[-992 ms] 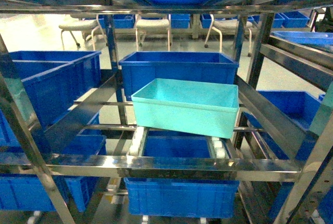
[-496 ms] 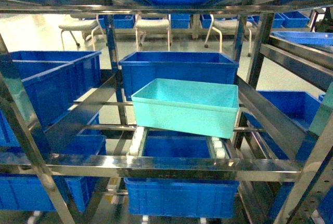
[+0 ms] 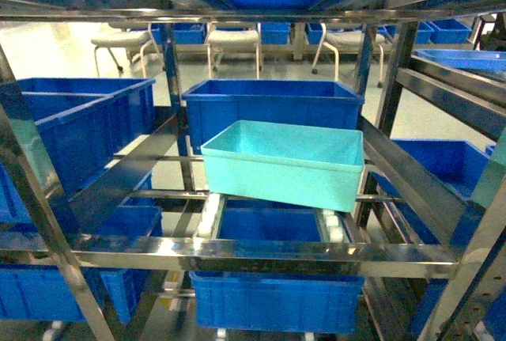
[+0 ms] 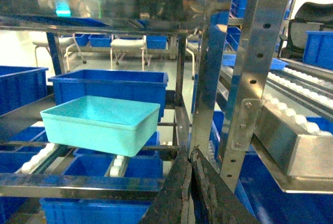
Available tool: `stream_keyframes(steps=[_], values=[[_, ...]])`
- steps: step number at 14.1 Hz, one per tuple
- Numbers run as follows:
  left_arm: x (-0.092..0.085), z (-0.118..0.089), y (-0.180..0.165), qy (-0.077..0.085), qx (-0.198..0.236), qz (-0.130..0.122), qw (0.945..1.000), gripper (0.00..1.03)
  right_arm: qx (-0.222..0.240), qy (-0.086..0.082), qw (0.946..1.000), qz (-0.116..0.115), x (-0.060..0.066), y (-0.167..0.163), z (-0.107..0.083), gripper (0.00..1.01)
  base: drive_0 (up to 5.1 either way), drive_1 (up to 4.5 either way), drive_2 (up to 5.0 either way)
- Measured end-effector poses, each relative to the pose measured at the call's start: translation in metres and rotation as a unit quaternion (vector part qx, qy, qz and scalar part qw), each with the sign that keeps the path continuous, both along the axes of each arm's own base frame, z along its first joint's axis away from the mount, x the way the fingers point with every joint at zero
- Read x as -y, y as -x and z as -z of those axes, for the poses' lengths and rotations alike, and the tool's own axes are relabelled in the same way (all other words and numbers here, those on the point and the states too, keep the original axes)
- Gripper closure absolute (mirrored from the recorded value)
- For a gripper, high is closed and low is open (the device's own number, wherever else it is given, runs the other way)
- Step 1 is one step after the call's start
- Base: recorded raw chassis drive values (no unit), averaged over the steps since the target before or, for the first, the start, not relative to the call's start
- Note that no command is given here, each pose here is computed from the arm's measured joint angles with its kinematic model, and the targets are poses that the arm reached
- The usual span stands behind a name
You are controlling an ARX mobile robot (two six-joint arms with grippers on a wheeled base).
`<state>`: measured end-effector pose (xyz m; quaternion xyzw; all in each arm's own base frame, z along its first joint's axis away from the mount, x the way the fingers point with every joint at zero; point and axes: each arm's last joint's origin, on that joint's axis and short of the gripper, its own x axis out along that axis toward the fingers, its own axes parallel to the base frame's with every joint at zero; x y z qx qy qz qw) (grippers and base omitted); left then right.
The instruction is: Organize blue bins on left shelf correctly
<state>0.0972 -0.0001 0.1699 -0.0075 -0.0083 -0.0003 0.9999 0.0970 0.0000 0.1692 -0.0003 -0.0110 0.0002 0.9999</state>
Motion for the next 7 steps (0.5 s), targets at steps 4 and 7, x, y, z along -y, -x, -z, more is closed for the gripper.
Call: stream_keyframes(steps=[4,7], values=[[0.0000,0.0026,-0.0002,0.000,-0.008,0.000,1.0000,1.01,-0.008,0.000,1.0000,0.000,0.0000,-0.0001,0.0014,0.99,0.0,0.00,0.0],[0.0000,0.0026,-0.0002,0.000,-0.008,0.000,1.0000,1.01,-0.008,0.000,1.0000,0.000,0.0000,-0.0001,0.0014,0.99,0.0,0.00,0.0]])
